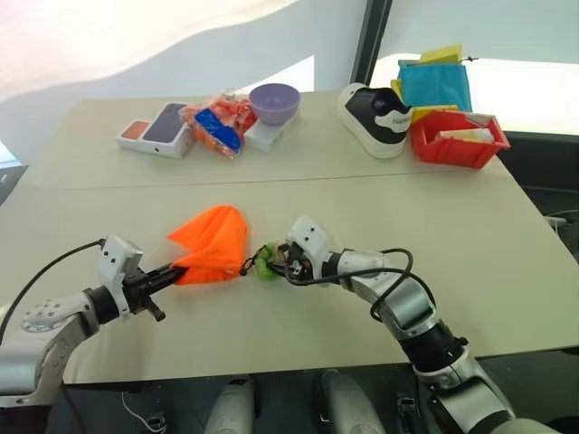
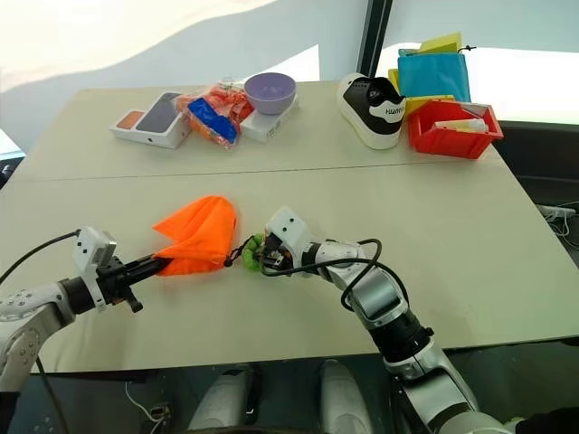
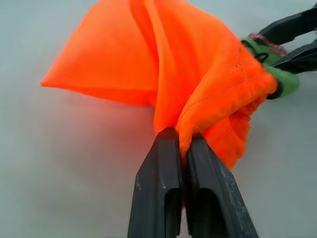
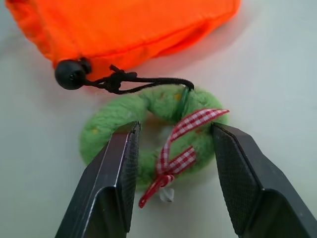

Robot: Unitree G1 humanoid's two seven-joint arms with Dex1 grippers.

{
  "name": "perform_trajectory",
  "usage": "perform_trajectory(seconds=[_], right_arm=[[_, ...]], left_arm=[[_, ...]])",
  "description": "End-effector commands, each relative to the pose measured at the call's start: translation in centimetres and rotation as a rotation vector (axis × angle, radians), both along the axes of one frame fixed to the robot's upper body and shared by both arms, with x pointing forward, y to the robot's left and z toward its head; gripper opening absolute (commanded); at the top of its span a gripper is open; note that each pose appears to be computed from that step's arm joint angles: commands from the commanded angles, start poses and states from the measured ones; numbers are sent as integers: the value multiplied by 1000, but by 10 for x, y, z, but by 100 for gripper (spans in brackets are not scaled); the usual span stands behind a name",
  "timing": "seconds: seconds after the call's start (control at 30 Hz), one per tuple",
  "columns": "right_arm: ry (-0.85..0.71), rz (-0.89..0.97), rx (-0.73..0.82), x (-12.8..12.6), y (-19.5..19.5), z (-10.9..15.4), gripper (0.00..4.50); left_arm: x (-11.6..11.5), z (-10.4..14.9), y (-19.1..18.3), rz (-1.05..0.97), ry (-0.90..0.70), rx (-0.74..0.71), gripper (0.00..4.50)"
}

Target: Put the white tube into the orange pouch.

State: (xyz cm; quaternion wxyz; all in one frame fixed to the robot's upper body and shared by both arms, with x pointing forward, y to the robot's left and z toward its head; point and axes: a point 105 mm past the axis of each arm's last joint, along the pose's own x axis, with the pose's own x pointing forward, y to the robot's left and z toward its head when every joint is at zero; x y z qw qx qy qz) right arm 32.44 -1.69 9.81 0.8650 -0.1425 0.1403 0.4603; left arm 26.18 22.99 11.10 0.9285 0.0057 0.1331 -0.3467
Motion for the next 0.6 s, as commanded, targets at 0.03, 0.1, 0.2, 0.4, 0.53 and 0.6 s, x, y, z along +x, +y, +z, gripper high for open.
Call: perform_trajectory(seconds=[0.03, 0.1, 0.2, 0.4, 0.53, 0.6], right_arm=[[-2, -30, -6, 7, 1, 1, 238], [5, -41, -5, 8, -1, 0, 212], [-9, -56, -10, 9, -11, 3, 103], [-69, -84, 54, 3, -46, 27, 2], [-94, -111, 89, -1, -67, 41, 2], [-102, -114, 97, -3, -71, 45, 2]], left_arm=[[-2, 15, 2, 6, -75, 28, 189], [0, 19, 5, 21, -105, 41, 297], [0, 35, 4, 5, -138, -7, 349], [0, 61, -11, -78, -180, -25, 349], [4, 71, -29, -159, -217, -4, 349], [7, 72, -37, -195, -221, 15, 349]])
